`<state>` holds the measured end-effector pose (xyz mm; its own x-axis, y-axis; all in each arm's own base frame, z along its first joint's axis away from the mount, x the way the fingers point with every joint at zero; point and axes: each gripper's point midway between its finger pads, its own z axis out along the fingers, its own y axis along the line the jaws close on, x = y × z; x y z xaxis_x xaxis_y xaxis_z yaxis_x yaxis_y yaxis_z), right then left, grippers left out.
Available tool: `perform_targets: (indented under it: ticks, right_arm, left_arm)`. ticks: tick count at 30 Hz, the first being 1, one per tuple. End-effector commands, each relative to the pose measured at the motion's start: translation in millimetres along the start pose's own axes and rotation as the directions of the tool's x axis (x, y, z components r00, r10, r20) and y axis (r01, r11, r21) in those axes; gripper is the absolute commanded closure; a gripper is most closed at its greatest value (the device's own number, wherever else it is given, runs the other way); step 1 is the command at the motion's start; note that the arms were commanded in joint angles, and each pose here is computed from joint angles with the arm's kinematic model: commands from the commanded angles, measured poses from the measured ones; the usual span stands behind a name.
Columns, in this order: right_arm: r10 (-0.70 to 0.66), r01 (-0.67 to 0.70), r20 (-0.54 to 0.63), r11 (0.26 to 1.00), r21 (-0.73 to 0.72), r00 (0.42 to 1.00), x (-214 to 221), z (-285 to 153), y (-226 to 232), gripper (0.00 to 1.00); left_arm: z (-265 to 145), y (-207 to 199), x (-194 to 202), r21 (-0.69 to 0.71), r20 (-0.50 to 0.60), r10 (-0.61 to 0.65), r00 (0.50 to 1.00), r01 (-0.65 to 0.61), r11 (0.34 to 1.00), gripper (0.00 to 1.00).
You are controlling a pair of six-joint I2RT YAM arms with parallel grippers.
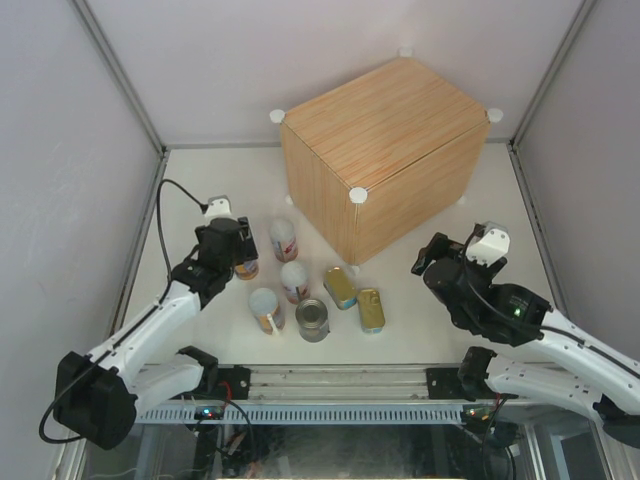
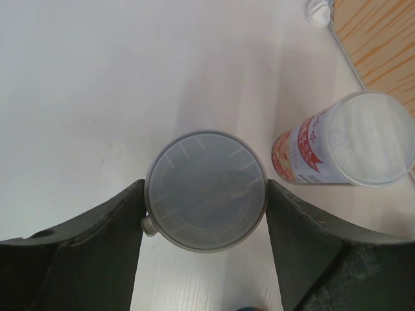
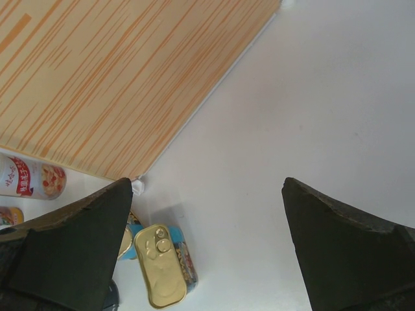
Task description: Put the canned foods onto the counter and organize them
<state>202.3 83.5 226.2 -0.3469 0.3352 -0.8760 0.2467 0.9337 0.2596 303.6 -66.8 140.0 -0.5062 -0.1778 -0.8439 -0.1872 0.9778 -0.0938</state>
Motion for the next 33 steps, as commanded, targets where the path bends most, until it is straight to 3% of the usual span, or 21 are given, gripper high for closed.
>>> perform_targets:
  ticks: [1,17,33]
  right_arm:
    - [0.022,-0.021,0.028,1.0,-0.002,0.999,-12,-1,2,0.01]
    - [0.033,-0.033,0.019,0.999,0.012,0.999,-18,10,0,0.02]
    - [0.051,-0.051,0.036,0.999,0.014,0.998,-34,20,-2,0.02]
  left_arm:
    - [-12,2,-35,-0.006,0.085,-0.02,0.996,0.02,1.0,1.0]
    - [-55,0,-136,-0.016,0.284,-0.033,0.958,0.039,0.999,1.0]
    - [-109,-25,-275,0.036,0.499,-0.054,0.865,0.042,0.998,1.0]
